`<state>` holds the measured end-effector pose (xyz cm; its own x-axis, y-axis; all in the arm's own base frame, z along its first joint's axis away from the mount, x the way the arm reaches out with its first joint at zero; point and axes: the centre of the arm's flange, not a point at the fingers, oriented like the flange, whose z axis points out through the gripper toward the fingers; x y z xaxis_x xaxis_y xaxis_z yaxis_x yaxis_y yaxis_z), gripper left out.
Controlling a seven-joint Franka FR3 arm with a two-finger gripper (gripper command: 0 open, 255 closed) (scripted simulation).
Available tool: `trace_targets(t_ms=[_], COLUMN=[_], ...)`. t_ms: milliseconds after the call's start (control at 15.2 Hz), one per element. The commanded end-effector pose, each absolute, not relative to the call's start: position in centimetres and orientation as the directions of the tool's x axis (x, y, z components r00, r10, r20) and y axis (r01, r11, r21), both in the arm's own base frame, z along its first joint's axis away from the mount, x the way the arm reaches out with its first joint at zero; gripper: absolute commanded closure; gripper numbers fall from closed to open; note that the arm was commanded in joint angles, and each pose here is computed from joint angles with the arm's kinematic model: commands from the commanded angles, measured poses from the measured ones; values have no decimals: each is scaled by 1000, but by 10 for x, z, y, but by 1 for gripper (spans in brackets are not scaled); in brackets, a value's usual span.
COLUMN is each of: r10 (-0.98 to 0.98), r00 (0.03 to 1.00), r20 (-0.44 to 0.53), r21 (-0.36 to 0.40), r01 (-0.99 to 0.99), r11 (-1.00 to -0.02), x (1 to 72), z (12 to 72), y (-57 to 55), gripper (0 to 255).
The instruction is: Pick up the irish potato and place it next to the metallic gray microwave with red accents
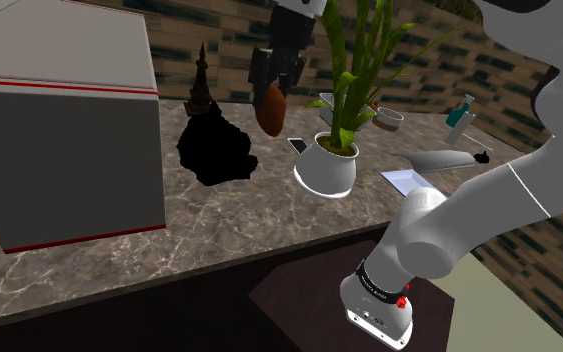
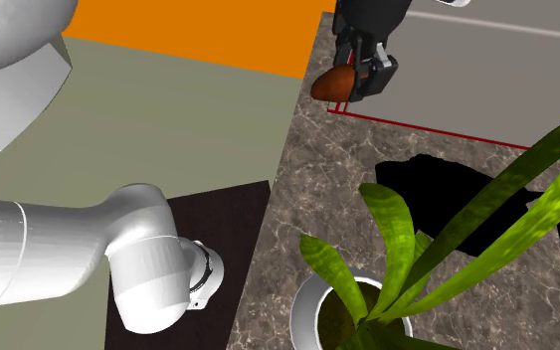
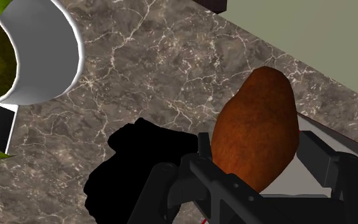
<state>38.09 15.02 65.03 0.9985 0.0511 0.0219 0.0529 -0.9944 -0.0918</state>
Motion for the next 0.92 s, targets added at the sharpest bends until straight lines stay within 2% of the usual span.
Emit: trace_targets(t_ms=[0, 858], r10=[51, 51], r00=[998, 998], r20=[21, 21], r21=[-92, -92], r01=[53, 53], r11=[-994, -994], x=[382, 382], z=[661, 730], y=[149, 149], gripper=[255, 255])
